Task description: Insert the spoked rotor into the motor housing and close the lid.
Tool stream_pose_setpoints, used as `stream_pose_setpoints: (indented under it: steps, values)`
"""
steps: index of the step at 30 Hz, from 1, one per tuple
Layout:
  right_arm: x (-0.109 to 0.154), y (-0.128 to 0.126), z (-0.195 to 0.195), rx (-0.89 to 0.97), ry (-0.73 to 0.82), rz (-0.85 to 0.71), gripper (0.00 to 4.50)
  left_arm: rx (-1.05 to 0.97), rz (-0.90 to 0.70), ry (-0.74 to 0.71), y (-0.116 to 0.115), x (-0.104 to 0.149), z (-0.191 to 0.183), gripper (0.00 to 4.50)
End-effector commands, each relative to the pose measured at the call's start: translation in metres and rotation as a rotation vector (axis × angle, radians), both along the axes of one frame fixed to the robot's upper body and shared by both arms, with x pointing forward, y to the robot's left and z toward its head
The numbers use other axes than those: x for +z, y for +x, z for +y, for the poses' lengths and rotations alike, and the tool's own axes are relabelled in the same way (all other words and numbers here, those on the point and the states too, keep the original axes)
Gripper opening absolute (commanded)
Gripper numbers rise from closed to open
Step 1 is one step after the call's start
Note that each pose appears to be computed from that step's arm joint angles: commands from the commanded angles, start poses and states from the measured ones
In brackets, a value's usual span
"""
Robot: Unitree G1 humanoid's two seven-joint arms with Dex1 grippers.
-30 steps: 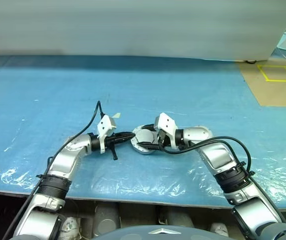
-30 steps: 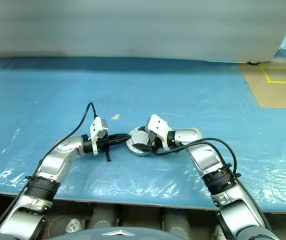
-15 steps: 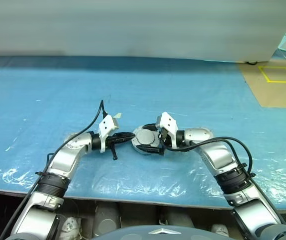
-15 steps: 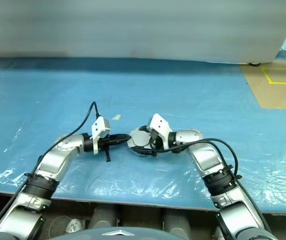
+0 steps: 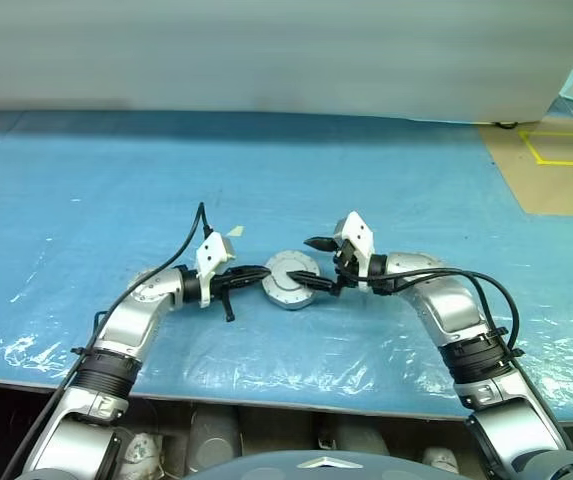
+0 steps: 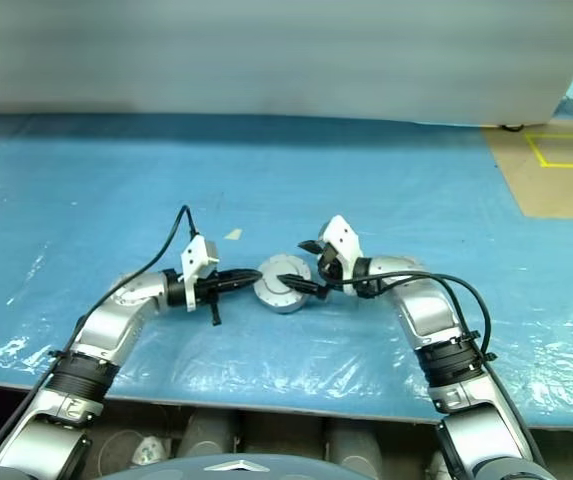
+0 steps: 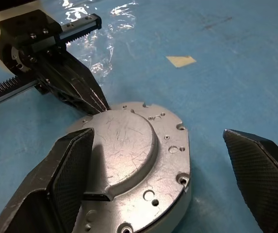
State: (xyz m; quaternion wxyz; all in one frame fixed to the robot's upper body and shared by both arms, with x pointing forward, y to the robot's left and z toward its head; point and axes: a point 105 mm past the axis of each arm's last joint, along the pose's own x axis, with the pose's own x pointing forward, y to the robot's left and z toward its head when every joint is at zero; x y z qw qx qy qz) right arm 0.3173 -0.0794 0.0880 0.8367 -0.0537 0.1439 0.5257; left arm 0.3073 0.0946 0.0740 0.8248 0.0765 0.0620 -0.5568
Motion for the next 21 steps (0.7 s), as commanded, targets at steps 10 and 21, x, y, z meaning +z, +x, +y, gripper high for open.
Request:
stream_pose_setpoints:
  steps: [10, 21]
  values:
    - [-0.023, -0.034, 0.001, -0.105, 0.265, 0.593, 4.09, 0.013, 0.030, 0.035, -0.002, -0.015, 0.003, 0.00]
    - [-0.021, -0.033, 0.003, -0.143, 0.345, 0.675, 1.59, 0.039, -0.011, 0.042, 0.004, -0.013, 0.007, 0.00]
